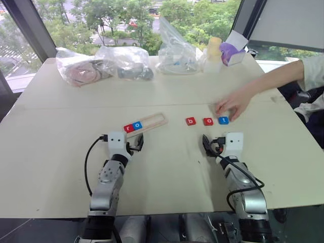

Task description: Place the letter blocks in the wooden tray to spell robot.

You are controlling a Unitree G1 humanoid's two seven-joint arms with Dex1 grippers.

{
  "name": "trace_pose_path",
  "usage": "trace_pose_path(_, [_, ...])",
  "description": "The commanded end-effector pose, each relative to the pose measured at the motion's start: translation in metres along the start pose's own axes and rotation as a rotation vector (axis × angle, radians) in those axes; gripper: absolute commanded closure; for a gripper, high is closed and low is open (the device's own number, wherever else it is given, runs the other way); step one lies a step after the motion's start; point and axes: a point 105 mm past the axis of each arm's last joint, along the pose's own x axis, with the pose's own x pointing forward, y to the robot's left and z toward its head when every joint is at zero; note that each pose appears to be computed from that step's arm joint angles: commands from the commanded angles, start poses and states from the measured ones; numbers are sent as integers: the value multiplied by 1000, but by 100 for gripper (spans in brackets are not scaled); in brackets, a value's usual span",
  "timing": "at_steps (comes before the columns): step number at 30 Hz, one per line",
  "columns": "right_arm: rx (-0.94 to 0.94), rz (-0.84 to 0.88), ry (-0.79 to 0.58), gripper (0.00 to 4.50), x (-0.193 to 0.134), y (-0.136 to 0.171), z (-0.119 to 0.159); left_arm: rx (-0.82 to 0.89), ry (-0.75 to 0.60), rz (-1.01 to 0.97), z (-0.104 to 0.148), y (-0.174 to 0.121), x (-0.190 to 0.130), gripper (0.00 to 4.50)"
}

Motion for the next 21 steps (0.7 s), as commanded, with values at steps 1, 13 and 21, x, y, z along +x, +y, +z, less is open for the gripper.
trace_pose_path(1, [7, 26, 95, 3, -4, 6, -24, -16, 63, -29, -16, -10, -4, 0])
trace_pose_path(13, [0, 35, 99, 3, -12, 8, -24, -30, 61, -29, -17, -9, -15, 0])
trace_pose_path(21, [2, 35, 93, 3, -8, 9, -22, -23, 62, -18, -17, -7, -17, 0])
